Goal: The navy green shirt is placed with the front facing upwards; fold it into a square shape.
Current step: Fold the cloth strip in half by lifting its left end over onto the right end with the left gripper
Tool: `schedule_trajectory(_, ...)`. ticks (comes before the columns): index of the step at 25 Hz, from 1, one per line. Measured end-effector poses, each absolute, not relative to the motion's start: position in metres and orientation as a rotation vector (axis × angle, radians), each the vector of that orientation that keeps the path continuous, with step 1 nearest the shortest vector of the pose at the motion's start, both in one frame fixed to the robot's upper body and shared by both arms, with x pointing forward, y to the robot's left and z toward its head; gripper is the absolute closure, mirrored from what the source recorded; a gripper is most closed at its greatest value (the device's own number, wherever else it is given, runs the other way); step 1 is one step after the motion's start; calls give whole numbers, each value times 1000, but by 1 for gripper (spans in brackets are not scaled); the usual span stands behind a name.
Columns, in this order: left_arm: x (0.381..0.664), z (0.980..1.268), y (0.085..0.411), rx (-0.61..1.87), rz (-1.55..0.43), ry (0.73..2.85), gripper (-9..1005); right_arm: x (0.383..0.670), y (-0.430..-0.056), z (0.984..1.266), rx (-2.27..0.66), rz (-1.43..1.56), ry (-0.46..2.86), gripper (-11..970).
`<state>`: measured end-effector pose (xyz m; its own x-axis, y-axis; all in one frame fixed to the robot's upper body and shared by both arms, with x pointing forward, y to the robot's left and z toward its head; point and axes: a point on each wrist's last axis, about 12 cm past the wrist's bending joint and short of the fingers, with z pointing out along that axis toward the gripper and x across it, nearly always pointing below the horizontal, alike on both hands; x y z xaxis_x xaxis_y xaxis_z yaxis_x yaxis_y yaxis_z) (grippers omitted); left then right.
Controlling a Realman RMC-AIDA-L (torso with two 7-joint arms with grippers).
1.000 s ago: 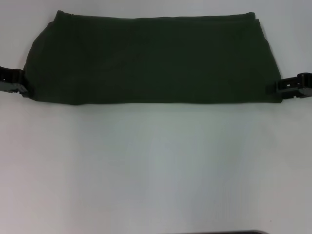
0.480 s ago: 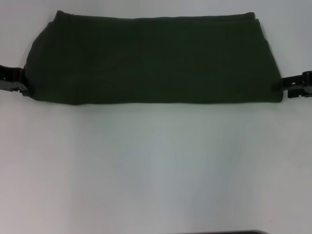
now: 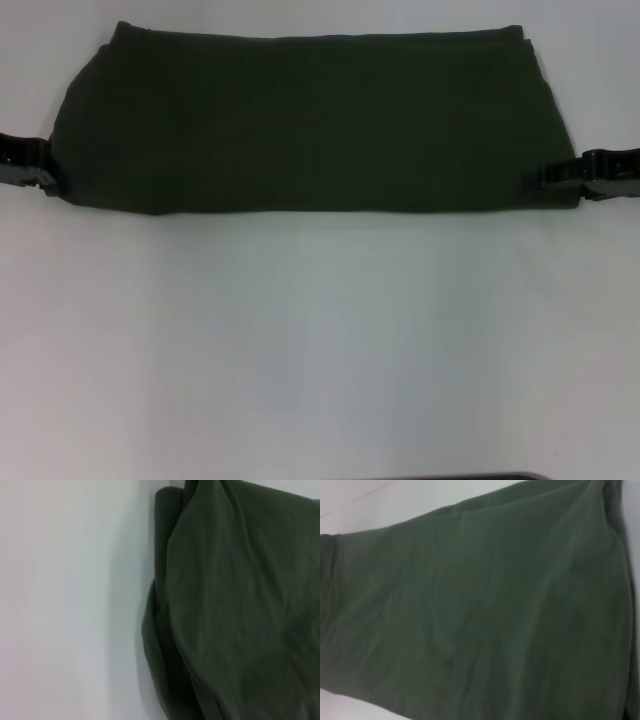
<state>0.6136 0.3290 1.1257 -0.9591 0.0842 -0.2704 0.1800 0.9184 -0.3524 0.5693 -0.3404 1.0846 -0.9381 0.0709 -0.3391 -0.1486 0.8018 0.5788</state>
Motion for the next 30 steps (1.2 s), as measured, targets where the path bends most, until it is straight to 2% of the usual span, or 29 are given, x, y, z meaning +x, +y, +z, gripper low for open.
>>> schedule_trajectory(15, 616, 1128, 328, 203, -544, 2816, 959, 568, -339, 1081, -90, 885, 2650, 250)
schedule_trajectory(21, 615, 1128, 327, 210, -549, 2821, 959, 569, -342, 1082, -83, 868, 2655, 493)
schedule_trajectory(30, 617, 1131, 325, 232, -543, 2828, 957, 572, -340, 1083, -89, 843, 2672, 686)
